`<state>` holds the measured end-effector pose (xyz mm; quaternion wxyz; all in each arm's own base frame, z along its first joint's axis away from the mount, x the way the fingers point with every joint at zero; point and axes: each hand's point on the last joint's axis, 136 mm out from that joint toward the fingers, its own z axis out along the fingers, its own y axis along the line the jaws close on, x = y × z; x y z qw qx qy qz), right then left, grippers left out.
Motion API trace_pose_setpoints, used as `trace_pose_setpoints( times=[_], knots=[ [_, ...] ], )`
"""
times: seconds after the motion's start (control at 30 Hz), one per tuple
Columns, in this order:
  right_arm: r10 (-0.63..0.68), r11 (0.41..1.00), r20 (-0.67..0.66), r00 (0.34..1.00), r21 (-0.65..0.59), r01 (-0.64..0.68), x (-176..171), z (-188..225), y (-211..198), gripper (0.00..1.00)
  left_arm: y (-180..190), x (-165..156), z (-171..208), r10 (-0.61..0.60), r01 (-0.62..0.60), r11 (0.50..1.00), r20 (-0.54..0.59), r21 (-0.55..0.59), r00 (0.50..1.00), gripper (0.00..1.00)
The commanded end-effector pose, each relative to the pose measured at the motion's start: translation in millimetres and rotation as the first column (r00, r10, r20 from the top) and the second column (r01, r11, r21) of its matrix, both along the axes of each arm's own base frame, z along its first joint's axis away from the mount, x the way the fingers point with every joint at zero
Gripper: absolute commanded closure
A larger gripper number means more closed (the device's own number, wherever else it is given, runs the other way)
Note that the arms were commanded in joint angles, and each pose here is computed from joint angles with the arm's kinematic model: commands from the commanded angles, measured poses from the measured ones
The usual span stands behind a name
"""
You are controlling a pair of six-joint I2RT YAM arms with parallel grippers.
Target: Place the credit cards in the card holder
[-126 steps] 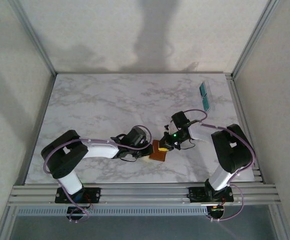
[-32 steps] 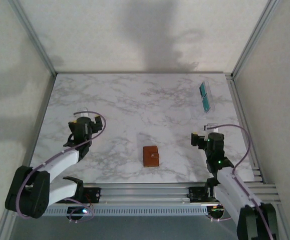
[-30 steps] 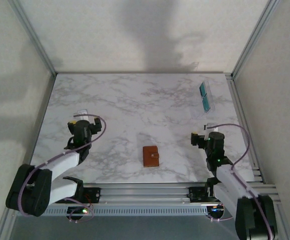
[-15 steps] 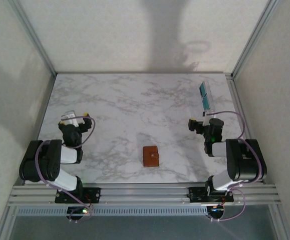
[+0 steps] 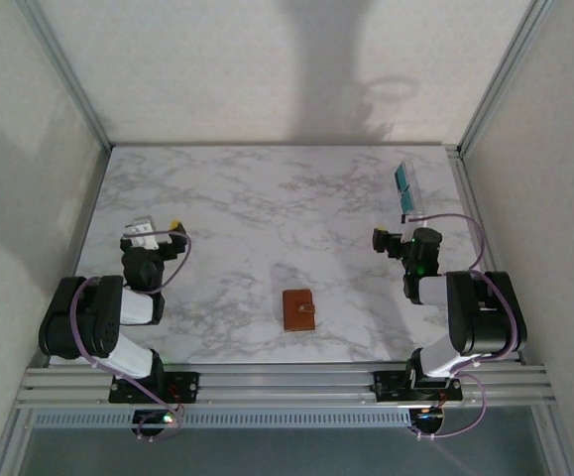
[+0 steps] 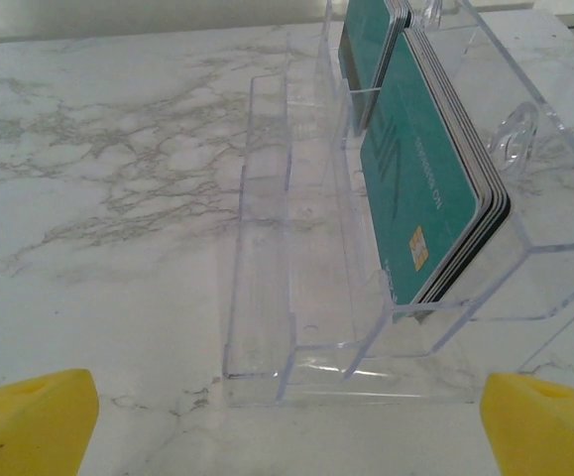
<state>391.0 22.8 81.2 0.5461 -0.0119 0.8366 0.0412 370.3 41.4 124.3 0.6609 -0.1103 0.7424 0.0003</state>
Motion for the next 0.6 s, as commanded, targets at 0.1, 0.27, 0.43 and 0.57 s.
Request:
trace_pose_setpoints(
  times=[0.1, 0.27, 0.43, 0.57],
  knots=[
    [-0.013, 1.000, -0.001, 1.000, -0.008, 0.013, 2.9, 1.3, -1.2, 0.01, 0.4, 3.1, 5.1, 0.021, -0.021, 1.000, 0.018, -0.002, 1.000, 0.01],
    [-0.012, 1.000, 0.000, 1.000, -0.008, 0.012, 3.4, 1.7, -1.0, 0.01, 0.5, 3.2, 5.4, 0.021, -0.021, 1.000, 0.018, -0.001, 1.000, 0.01],
    [-0.012, 1.000, -0.004, 1.000, -0.008, 0.012, 3.3, 1.2, -0.7, 0.01, 0.4, 3.1, 5.1, 0.020, -0.020, 1.000, 0.018, -0.001, 1.000, 0.01],
    [-0.012, 1.000, -0.004, 1.000, -0.008, 0.012, 3.4, 1.2, -0.8, 0.01, 0.4, 3.0, 5.1, 0.021, -0.021, 1.000, 0.018, -0.001, 1.000, 0.01]
  ],
)
